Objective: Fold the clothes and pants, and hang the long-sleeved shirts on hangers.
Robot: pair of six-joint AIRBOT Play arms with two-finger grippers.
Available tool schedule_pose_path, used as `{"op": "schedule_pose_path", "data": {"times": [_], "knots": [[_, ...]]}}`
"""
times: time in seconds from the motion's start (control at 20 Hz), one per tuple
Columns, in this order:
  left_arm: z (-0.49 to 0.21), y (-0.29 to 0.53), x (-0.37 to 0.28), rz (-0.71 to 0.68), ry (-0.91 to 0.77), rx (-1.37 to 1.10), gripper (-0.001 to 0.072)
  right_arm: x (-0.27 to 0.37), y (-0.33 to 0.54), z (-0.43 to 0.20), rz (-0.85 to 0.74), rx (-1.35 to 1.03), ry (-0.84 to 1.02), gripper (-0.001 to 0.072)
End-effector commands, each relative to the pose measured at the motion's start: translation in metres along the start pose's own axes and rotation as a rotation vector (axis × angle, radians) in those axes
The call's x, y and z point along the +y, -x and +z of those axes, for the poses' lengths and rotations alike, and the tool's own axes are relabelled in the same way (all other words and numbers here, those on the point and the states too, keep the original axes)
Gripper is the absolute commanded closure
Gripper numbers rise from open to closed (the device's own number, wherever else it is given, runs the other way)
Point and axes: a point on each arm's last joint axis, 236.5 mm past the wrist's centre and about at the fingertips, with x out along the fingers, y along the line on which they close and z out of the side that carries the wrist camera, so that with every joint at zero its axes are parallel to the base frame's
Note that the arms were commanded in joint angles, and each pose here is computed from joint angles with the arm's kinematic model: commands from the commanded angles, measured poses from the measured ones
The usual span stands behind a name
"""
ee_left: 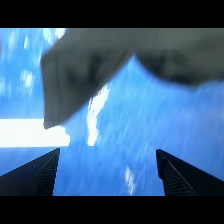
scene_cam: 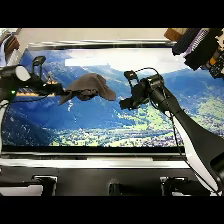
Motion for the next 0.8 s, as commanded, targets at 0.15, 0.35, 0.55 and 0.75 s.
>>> {"op": "schedule_pose_path", "data": {"times": [0.15, 0.35, 0.55, 0.75], "knots": [[0.044, -0.142, -0.011, -0.023, 0.075, -0.102, -0.0010, 0.006, 0.000, -0.001, 0.023, 0.006, -0.081, 0.0343], [0.003, -0.162, -0.017, -0.047, 0.044, 0.131, 0.0671, 0.006, 0.000, -0.001, 0.026, 0.007, -0.082, 0.0343], [-0.023, -0.089, -0.079, -0.242, -0.112, 0.287, 0.0692, 0.005, 0.012, -0.016, 0.017, 0.052, -0.033, 0.0344], [-0.096, -0.020, -0.199, -0.457, -0.235, 0.467, 0.0692, 0.000, 0.060, -0.029, -0.011, 0.037, 0.042, 0.0344]]}}
